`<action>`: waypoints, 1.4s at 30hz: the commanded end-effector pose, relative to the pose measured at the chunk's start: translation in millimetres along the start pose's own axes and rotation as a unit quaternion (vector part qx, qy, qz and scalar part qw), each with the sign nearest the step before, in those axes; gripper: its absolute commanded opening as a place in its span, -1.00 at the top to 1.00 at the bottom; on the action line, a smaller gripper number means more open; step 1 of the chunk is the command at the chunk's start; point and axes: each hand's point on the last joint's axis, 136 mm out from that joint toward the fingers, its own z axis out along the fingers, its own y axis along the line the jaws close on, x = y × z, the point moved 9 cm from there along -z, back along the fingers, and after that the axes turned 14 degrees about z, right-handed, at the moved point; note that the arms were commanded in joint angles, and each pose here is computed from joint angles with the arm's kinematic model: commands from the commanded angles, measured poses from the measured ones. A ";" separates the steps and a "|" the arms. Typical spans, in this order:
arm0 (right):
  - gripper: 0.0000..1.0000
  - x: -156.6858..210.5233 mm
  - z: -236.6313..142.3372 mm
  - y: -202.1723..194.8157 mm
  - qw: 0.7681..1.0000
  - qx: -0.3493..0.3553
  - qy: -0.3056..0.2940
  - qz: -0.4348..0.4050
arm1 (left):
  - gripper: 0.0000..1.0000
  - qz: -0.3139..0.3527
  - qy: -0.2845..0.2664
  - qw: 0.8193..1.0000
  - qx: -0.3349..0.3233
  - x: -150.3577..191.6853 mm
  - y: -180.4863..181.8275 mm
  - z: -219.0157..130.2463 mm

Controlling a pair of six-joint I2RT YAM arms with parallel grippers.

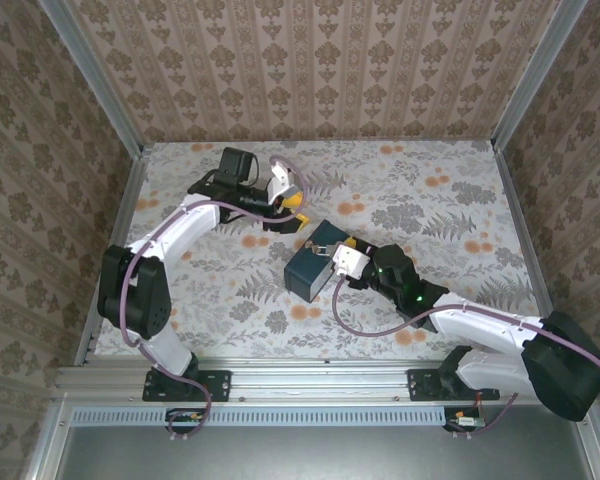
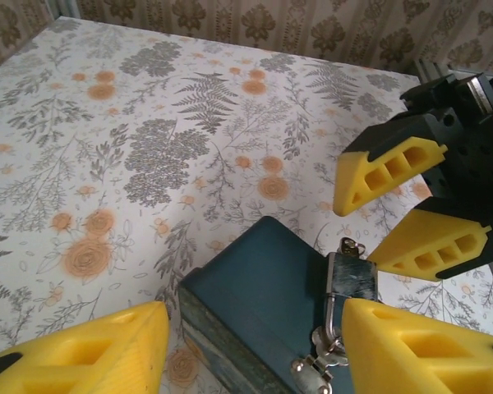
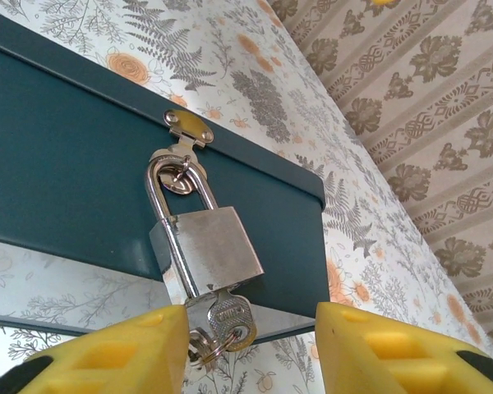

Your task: Unlock a padlock with a key

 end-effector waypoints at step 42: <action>0.33 -4.5 16.0 -6.4 0.997 0.008 0.036 -0.066 | -0.11 -0.013 0.011 0.999 0.031 5.8 -6.4 7.4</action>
